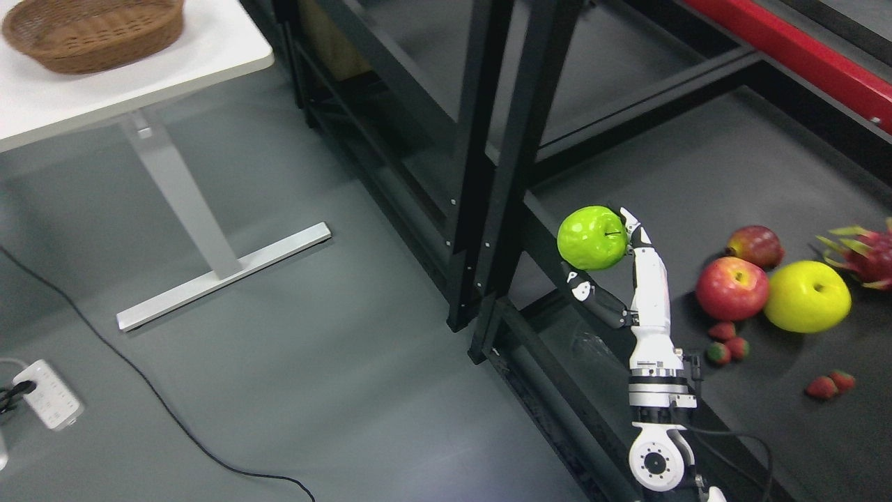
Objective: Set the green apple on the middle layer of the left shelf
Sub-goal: 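Carry the held apple while turning toward the black fruit shelf, then lower the green apple onto the shelf tray near the other fruit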
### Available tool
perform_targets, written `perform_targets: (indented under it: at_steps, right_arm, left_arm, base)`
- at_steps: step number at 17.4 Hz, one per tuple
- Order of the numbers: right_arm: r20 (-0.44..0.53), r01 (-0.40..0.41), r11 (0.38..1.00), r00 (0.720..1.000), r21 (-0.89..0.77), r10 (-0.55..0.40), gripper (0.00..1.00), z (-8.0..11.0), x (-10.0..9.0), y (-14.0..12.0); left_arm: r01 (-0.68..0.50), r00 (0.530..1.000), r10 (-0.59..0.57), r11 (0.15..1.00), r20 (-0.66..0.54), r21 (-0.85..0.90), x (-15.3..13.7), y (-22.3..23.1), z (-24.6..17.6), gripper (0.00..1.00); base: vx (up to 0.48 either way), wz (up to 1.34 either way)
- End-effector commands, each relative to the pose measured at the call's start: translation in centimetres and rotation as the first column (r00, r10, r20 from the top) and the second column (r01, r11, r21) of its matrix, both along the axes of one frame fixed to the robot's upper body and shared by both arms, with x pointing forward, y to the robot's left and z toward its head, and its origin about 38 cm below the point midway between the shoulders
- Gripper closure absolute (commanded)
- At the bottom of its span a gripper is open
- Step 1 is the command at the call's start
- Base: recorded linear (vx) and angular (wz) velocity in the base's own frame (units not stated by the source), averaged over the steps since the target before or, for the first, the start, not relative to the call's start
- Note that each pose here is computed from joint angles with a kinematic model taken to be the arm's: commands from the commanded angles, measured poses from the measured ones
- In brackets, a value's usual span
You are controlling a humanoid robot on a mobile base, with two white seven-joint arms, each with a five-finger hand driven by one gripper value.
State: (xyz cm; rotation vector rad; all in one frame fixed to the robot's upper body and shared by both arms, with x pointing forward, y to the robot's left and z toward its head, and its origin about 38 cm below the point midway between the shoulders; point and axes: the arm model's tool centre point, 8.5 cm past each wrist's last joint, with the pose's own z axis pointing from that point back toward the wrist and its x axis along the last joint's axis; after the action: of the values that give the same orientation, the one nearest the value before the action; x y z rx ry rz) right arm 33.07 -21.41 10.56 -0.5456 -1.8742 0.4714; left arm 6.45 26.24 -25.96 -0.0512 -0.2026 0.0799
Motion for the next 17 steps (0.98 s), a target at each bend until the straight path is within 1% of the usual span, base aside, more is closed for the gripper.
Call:
perform_targets:
  at_steps: [1,3,8,17]
  right_arm:
    - [-0.011,-0.011,1.0,1.0,-0.011,0.011,0.98,-0.4,-0.35,-0.19]
    - [-0.026,-0.012,1.0,1.0,-0.011,0.012,0.98,-0.89,-0.79,-0.17]
    - [-0.031,-0.016,1.0,0.999,-0.01,0.015,0.98,-1.15,-1.07,-0.11]
    - [-0.026,-0.02,1.0,0.999,-0.008,0.019,0.98,-1.12,-1.19,-0.12]
  left_arm:
    - [0.001,1.0,-0.001,1.0,0.001,0.018,0.02,1.12,0.1,0.0]
    - [-0.002,1.0,0.002,1.0,0.001,0.018,0.03,1.13,0.1,0.0]
    - [0.001,1.0,-0.001,1.0,0.001,0.018,0.02,1.12,0.1,0.0]
    - [0.0,1.0,0.0,1.0,-0.001,0.018,-0.03,1.12,0.09,0.0]
  base:
    - [-0.047,-0.71]
    - [-0.012,-0.69]
    - [0.036,-0.6]
    - [0.093,-0.55]
